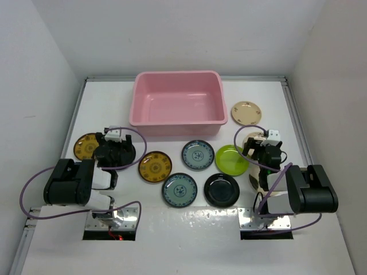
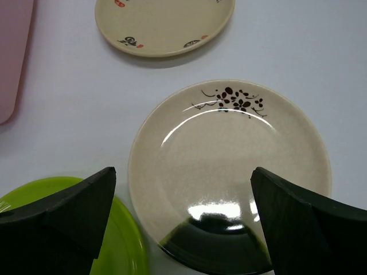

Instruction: Place the plates into the plastic bin on the countertop

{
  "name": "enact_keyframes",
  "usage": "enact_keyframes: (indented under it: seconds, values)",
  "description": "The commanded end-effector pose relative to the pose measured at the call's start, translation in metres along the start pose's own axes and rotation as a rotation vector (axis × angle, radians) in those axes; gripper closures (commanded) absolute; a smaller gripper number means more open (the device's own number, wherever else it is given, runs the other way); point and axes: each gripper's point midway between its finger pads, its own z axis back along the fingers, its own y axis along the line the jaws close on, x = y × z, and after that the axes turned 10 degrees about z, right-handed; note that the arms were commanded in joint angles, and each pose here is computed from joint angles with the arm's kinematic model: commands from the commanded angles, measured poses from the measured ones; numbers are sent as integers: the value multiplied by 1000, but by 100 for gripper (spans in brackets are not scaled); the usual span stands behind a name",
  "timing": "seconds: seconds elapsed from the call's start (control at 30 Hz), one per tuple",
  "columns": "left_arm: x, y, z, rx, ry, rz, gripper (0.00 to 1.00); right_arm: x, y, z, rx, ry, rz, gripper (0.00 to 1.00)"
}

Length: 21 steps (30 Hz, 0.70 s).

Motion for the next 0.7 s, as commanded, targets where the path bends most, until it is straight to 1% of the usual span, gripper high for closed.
enact_keyframes:
  seconds: [0.0, 0.03, 0.07, 0.1, 0.13, 0.17, 0.2, 0.23, 0.27, 0.3, 0.33, 0.37, 0.4, 0.43, 0.47, 0.5, 0.53, 0.57, 0.6, 0.63, 0.67]
  values:
    - [20, -2, -5, -10, -67, 12, 0, -8, 7, 5, 42, 53, 21, 0]
    - [20, -2, -5, -10, -67, 12, 0, 7, 5, -8, 38, 99, 26, 0]
    - [20, -2, -5, -10, -67, 12, 0, 29, 2, -10, 19, 75, 25, 0]
    - [24, -3, -6, -11, -80, 11, 0, 37, 1, -13, 14, 95, 7, 0]
    - [30, -1, -6, 4, -105, 30, 0, 42, 0, -13, 17, 194, 21, 0]
    - [30, 6, -7, 32, -83, 47, 0, 86, -3, -22, 9, 136, 46, 0]
    - [41, 9, -20, 62, -10, 64, 0, 128, -9, -28, -13, 87, 61, 0]
    - [53, 13, -27, 65, 42, 30, 0, 112, -2, -21, 16, 204, 169, 0]
    - [66, 10, -34, 37, 85, -31, 0, 148, -9, -23, -45, 167, 209, 0]
    - [92, 14, -45, 33, 145, -100, 0, 182, -16, -26, -118, 131, 267, 0]
    - [106, 21, -47, 78, 155, -104, 0, 182, -24, -25, -174, 176, 324, 0]
    - [121, 30, -49, 137, 149, -96, 0, 189, -25, -26, -183, 185, 377, 0]
    - [135, 38, -49, 193, 136, -89, 0, 216, -26, -34, -217, 159, 372, 0]
    - [159, 49, -49, 269, 105, -92, 0, 221, -23, -39, -212, 155, 344, 0]
    - [171, 52, -49, 292, 85, -82, 0, 230, -20, -40, -211, 163, 293, 0]
    - [177, 55, -53, 314, 86, -72, 0, 227, -16, -54, -228, 177, 163, 0]
    - [194, 59, -56, 357, 68, -16, 0, 220, -15, -59, -251, 192, 37, 0]
    - [190, 63, -63, 372, 95, 14, 0, 220, -15, -63, -207, 216, 14, 0]
    - [190, 60, -68, 349, 111, 42, 0, 209, 9, -83, -39, 257, -23, 6]
    - [196, 55, -71, 313, 139, 59, 0, 219, 29, -88, 89, 249, -73, 9]
    - [192, 43, -76, 198, 175, 77, 0, 200, 36, -100, 90, 325, -201, 15]
